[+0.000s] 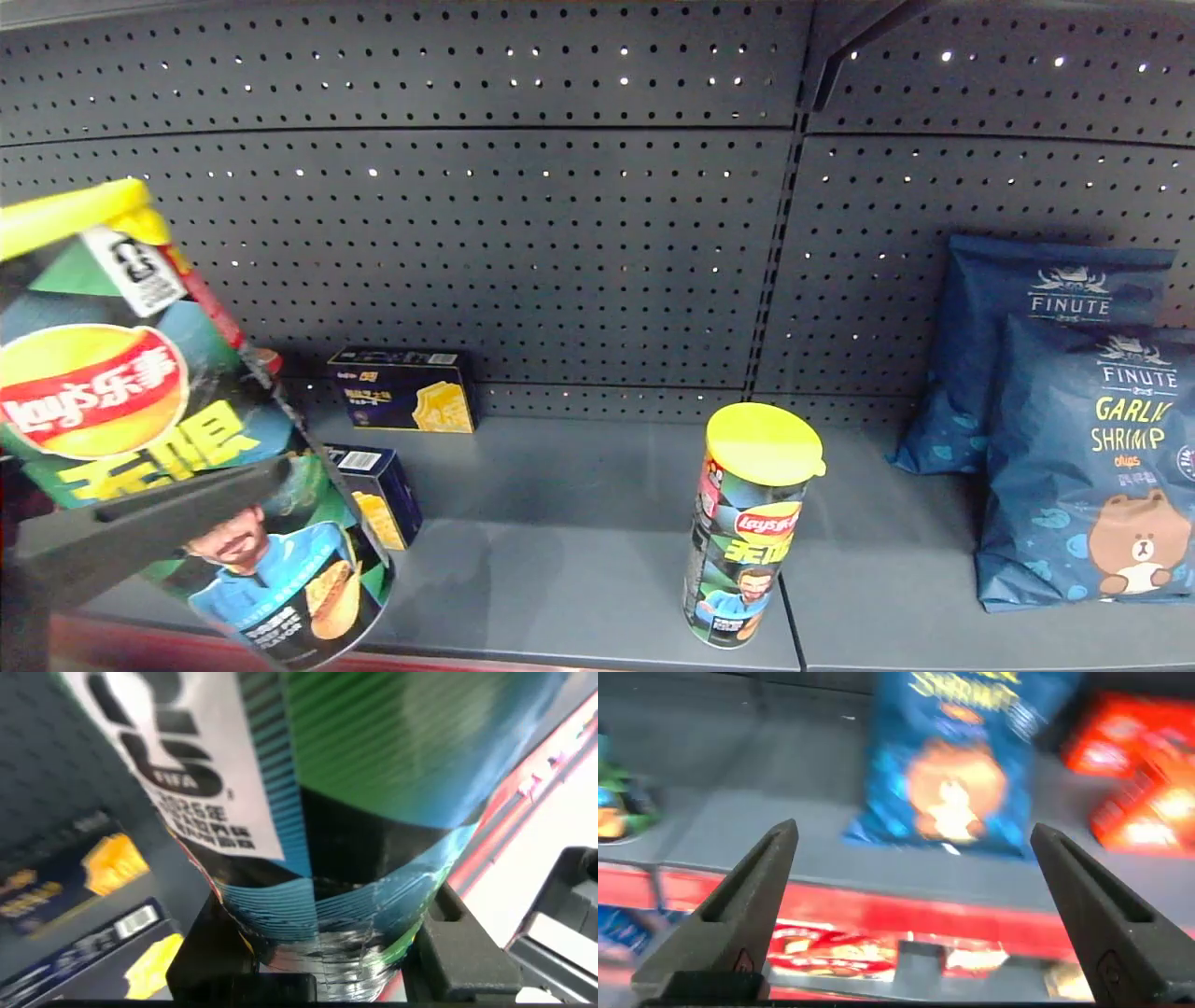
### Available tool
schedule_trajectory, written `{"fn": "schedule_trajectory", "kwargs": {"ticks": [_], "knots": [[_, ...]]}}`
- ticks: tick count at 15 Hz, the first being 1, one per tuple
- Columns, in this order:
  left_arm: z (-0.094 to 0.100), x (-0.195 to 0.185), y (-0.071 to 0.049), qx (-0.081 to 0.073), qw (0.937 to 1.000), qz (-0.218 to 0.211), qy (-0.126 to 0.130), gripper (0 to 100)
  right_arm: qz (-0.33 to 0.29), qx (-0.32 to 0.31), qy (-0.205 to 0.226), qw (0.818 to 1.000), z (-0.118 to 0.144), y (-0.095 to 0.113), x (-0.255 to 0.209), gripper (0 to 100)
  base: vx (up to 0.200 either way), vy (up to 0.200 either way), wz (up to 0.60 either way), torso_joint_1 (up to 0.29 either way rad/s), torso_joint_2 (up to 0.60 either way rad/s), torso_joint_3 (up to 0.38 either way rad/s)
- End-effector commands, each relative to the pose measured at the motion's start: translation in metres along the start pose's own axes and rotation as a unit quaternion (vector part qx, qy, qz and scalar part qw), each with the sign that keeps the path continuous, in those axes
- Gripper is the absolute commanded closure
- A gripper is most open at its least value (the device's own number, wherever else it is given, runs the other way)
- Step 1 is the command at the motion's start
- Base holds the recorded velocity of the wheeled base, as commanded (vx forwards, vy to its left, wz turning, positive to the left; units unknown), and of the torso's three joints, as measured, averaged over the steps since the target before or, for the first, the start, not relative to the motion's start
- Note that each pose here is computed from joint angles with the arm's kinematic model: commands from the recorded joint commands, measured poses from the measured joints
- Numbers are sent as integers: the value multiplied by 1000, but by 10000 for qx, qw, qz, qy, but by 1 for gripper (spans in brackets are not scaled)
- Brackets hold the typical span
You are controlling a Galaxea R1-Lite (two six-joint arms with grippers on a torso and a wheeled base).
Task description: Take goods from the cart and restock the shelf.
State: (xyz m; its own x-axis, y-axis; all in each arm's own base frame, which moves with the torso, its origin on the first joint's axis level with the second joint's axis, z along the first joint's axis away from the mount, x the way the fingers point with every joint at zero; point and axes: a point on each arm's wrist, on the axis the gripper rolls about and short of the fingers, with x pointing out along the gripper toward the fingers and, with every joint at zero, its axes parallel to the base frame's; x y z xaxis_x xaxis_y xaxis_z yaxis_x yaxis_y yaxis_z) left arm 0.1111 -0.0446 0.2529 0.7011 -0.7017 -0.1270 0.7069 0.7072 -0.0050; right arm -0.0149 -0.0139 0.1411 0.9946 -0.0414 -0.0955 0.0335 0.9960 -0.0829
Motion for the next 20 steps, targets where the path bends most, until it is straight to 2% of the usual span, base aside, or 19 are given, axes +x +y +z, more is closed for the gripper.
{"fn": "schedule_trajectory", "kwargs": {"ticks": [1, 3, 4, 5, 7, 9, 11, 13, 15, 20], "knots": [[-8, 39, 9, -178, 9985, -176, 497, 100, -411, 252, -325, 9983, -21, -1, -14, 0, 0, 0, 0, 0, 0, 0], [-7, 59, 6, -113, 9980, -332, 520, 100, -448, 251, -145, 9986, -31, 0, -9, 0, 0, 0, 0, 0, 0, 0], [-9, 68, 4, -116, 9973, -365, 624, 100, -457, 149, 38, 9988, -50, 4, 0, 0, 0, 0, 0, 0, 0, 0], [-9, 74, 3, -115, 9969, -366, 682, 100, -466, 126, -153, 9987, -56, 6, 5, 0, 0, 0, 0, 0, 0, 0], [-9, 76, 1, -119, 9969, -349, 698, 100, -456, 138, -254, 9985, -55, 6, 5, 0, 0, 0, 0, 0, 0, 0], [-7, 79, 2, -250, 9968, -316, 690, 100, -438, 140, -198, 9987, -56, 6, 5, 0, 0, 0, 0, 0, 0, 0], [-11, 86, 4, -312, 9957, -325, 806, 100, -407, 140, -199, 9989, -56, 6, 5, 0, 0, 0, 0, 0, 0, 0], [-12, 90, 5, -322, 9952, -334, 856, 100, -391, 155, -201, 9989, -56, 6, 5, 0, 0, 0, 0, 0, 0, 0], [-12, 101, 9, -273, 9967, -314, 690, 100, -384, 162, -202, 9989, -56, 6, 5, 0, 0, 0, -300, 1, -1, 1], [-12, 104, 11, -273, 9970, -276, 667, 100, -353, 149, -188, 9991, -56, 6, 5, 0, 0, 0, -120, -1, 0, 1]]}}
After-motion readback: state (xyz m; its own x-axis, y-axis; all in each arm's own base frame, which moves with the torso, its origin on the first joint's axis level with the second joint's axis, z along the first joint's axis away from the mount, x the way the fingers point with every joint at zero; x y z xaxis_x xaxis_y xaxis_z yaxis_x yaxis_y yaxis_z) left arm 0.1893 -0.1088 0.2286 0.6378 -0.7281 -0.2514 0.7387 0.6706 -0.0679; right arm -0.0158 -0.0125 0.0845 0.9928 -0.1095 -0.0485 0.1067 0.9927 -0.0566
